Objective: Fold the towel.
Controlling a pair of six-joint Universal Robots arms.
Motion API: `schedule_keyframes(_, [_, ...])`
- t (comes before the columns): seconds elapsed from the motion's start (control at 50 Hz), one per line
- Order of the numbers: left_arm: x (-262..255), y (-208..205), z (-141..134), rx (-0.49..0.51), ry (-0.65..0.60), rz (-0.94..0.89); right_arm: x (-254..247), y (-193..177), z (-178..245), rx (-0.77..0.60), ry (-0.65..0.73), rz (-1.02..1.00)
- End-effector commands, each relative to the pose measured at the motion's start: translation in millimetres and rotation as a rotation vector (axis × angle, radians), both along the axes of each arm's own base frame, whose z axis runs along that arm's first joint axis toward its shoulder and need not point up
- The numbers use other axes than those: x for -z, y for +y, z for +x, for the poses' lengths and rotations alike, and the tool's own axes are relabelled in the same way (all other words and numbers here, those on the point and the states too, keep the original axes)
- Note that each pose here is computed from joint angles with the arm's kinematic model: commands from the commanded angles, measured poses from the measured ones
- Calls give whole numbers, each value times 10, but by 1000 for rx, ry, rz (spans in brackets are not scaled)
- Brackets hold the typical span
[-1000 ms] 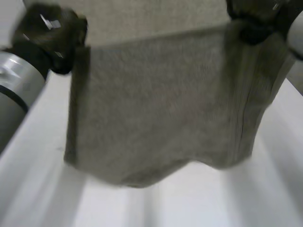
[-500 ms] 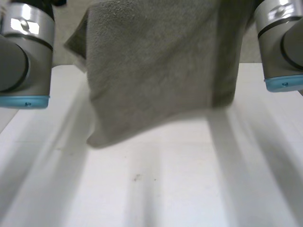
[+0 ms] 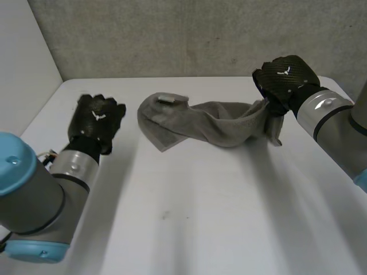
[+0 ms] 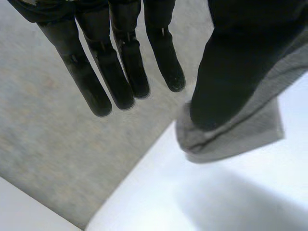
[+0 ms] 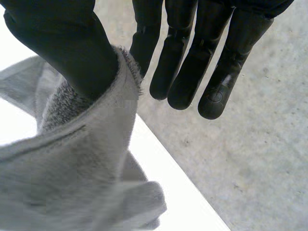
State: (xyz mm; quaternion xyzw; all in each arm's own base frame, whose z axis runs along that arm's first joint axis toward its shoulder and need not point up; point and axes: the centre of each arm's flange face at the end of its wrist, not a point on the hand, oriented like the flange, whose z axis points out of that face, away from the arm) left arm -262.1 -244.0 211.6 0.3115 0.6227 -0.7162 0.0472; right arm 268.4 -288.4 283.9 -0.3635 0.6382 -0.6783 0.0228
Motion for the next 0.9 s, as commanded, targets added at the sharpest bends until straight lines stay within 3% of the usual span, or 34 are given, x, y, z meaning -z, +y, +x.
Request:
schedule_keyframes(0.02, [-48,-270,-151,11,112,-36,-497,190,29,-72,-64,-156])
schedule_keyframes(0.16, [-176,-448,-367,153,233,-65,-773,405,-18,-91,-92,-232])
schedule_keyframes(0.2, [-195,-492,-512,281,269,-52,-870,496,-34,-100,-105,-256])
schedule_keyframes(0.22, [-195,-492,-513,282,269,-52,-870,497,-34,-100,-105,-256])
schedule_keyframes(0.26, [-174,-514,-643,405,288,-29,-974,639,-41,-127,-116,-286])
schedule_keyframes(0.28, [-174,-514,-643,405,288,-29,-975,640,-41,-128,-116,-286])
schedule_keyframes(0.34, [-69,-517,-815,583,274,11,-1027,826,-61,-181,-118,-308])
schedule_keyframes(0.54, [247,-503,-982,764,236,127,-1000,1137,-122,-255,-113,-316])
schedule_keyframes(0.64, [496,-334,-1011,867,249,334,-968,1175,-137,-259,-108,-316])
schedule_keyframes(0.82, [467,-372,-1019,865,252,350,-961,1005,-184,-218,-104,-326])
schedule_keyframes(0.86, [421,-440,-1003,826,258,325,-948,939,-195,-206,-101,-328])
schedule_keyframes(0.9, [228,-700,-887,648,288,227,-937,887,-191,-200,-101,-330])
